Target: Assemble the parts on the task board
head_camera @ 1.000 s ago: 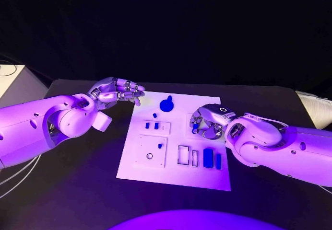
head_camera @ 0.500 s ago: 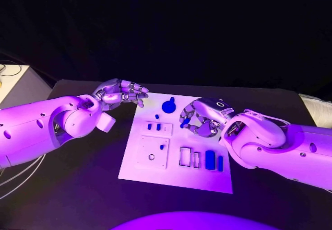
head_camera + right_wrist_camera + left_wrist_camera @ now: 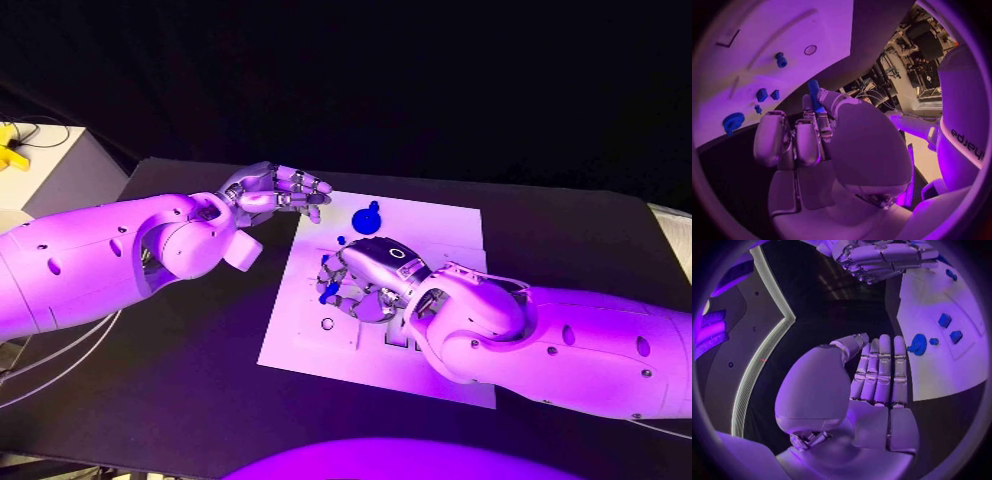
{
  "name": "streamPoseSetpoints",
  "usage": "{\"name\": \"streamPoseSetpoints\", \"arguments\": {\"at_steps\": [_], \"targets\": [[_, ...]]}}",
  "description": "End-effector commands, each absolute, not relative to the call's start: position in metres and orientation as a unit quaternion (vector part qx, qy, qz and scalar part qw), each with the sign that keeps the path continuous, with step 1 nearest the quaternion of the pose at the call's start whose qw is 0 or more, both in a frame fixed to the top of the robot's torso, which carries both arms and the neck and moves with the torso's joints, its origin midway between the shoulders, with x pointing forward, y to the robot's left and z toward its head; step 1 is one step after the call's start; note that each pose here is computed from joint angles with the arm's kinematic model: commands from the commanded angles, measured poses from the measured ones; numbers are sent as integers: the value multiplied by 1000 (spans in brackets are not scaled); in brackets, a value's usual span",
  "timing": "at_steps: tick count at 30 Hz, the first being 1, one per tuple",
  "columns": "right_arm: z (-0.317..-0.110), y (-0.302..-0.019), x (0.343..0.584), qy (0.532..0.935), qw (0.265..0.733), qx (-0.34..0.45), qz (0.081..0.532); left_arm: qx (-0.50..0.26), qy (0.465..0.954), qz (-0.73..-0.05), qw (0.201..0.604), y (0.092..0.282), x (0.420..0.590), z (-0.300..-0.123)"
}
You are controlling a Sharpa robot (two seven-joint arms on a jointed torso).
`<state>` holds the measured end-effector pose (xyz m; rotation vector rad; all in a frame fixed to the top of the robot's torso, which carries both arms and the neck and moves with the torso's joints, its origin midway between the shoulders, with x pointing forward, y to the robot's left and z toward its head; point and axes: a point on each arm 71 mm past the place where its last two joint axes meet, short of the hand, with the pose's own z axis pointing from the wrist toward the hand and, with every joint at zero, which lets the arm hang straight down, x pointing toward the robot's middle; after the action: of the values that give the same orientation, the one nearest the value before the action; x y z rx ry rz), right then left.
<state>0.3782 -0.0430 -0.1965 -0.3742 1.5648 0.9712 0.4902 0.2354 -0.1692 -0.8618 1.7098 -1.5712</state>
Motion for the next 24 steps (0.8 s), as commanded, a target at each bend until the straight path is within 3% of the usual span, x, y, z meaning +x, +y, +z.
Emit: {"name": "streamPoseSetpoints", "arguments": {"at_steps": [1,11,24], "targets": [[-202,-37,375,673,579,-185,422,-326,651,-608,318,232,489,-169],[-219,-32,372,696,557,-208,402,-326,651,-608,317,231,490,-169],[-228,-30,373,699,565,-216,380,-325,651,-608,316,230,490,-169]]}}
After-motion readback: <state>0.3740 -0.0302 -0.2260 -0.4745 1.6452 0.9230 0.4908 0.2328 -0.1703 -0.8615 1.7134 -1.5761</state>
